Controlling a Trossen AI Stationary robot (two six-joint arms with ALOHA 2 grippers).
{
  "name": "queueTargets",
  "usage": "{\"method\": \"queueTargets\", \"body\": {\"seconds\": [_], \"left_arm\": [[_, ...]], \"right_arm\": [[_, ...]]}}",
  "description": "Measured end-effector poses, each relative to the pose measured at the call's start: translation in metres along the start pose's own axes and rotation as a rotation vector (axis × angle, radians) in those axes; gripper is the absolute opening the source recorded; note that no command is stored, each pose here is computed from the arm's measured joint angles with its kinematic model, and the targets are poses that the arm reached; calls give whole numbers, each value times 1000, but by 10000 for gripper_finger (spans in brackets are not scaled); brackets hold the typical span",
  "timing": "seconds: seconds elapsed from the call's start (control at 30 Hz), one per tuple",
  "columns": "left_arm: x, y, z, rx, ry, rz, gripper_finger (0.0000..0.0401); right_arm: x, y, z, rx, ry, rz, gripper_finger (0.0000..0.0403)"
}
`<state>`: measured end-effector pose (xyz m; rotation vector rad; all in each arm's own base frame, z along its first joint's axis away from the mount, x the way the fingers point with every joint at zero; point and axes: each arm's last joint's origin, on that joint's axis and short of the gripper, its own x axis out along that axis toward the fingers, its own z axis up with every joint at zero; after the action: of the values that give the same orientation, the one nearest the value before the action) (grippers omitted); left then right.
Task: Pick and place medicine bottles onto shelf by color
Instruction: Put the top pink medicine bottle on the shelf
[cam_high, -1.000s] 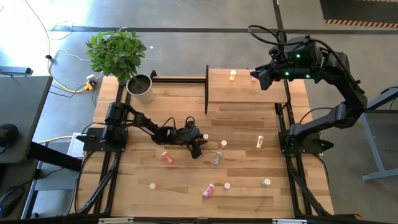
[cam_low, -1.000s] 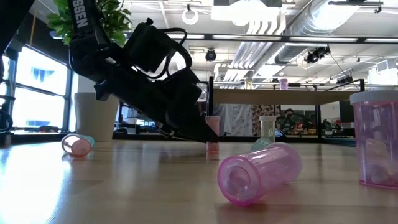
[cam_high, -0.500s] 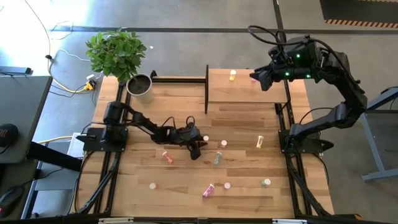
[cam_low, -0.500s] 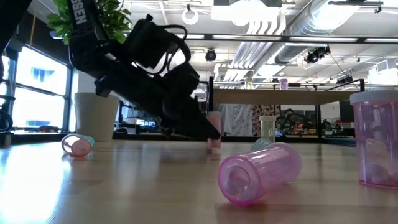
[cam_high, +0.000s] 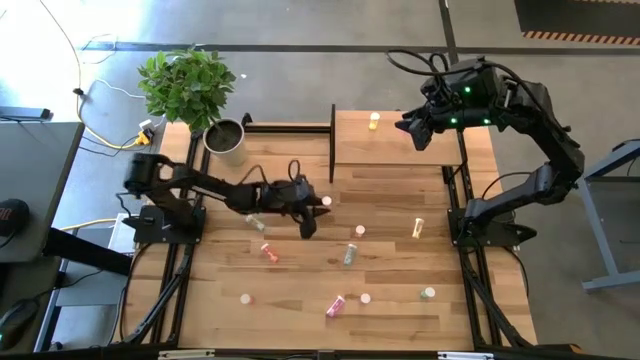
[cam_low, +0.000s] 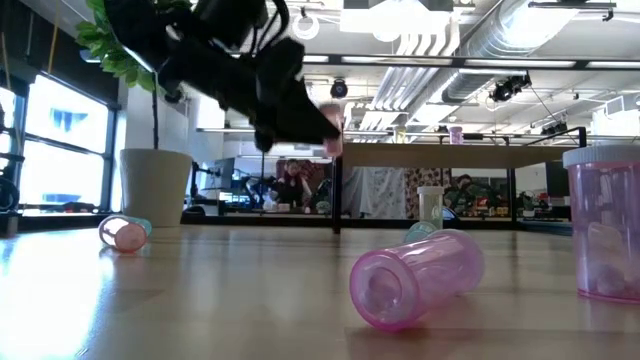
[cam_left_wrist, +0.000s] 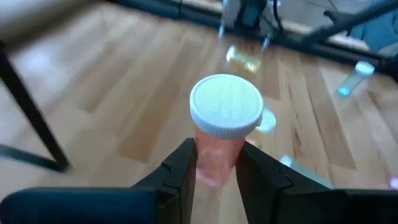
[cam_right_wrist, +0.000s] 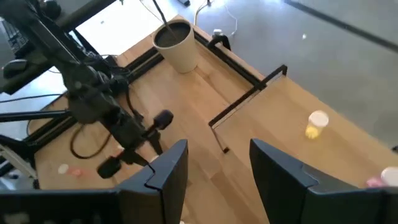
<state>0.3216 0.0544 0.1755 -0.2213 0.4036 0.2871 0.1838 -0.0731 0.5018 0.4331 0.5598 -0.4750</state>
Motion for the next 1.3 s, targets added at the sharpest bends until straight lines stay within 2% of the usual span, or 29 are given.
{"method": "queueTargets", "body": {"seconds": [0.23, 0.43, 0.67, 0.9, 1.1, 1.3], "left_arm": [[-31, 13, 33, 48, -68, 19, 88], [-50, 20, 60, 108, -17, 11, 88], [-57, 23, 84, 196, 38, 7, 88], [-61, 28, 100, 208, 44, -38, 88], [-65, 29, 115, 271, 9, -36, 88], [-66, 29, 116, 299, 22, -35, 88]], "right_arm": [[11, 6, 13, -129, -78, 79, 163], [26, 14, 21, -233, -113, 115, 163], [55, 27, 21, -273, -57, 141, 170], [73, 35, 19, -280, -11, 155, 220], [99, 47, 15, -385, 74, 305, 242], [132, 58, 8, -463, 143, 323, 243]]}}
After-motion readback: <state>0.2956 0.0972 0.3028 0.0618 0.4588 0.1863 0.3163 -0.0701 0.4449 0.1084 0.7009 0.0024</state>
